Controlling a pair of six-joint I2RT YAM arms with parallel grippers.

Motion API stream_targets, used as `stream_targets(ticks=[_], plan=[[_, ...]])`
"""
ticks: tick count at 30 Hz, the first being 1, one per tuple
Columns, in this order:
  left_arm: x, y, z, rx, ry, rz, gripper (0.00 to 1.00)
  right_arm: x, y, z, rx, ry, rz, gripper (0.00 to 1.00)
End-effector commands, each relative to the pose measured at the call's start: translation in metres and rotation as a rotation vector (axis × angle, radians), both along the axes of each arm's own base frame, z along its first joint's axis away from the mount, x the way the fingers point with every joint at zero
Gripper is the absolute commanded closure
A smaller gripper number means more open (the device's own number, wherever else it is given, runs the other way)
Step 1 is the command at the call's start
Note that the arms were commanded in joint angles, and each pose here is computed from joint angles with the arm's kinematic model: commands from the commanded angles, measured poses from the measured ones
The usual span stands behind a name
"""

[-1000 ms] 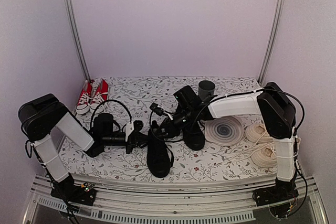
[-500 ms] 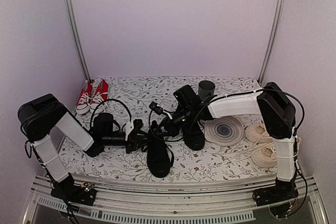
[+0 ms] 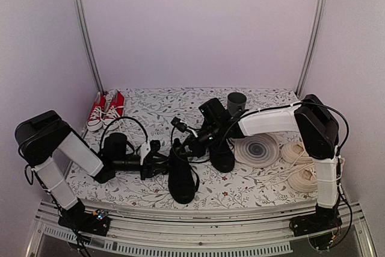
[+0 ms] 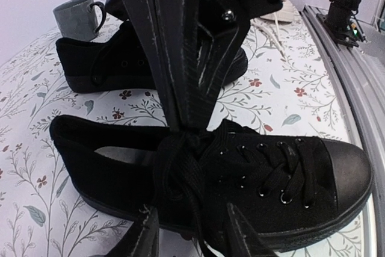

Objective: Tie the shoes
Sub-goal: Pull the loops with the shoelace from the shoe.

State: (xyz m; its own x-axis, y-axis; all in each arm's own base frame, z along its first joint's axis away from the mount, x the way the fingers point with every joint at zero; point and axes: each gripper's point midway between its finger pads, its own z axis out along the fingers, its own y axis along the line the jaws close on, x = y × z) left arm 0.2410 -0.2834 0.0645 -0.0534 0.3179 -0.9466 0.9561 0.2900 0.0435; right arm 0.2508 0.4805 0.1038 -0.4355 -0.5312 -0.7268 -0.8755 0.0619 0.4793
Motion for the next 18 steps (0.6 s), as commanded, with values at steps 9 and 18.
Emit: stream_targets(ticks=[9, 18], plan=[[0.018, 0.009, -0.024, 0.108, 0.083, 0.094, 0.98, -0.001, -0.006, 0.023, 0.049, -0.036, -0.005, 0.99], [0.023, 0.010, -0.018, 0.143, 0.043, 0.116, 0.91, 0.002, -0.012, 0.021, 0.043, -0.037, -0.005, 0.99]])
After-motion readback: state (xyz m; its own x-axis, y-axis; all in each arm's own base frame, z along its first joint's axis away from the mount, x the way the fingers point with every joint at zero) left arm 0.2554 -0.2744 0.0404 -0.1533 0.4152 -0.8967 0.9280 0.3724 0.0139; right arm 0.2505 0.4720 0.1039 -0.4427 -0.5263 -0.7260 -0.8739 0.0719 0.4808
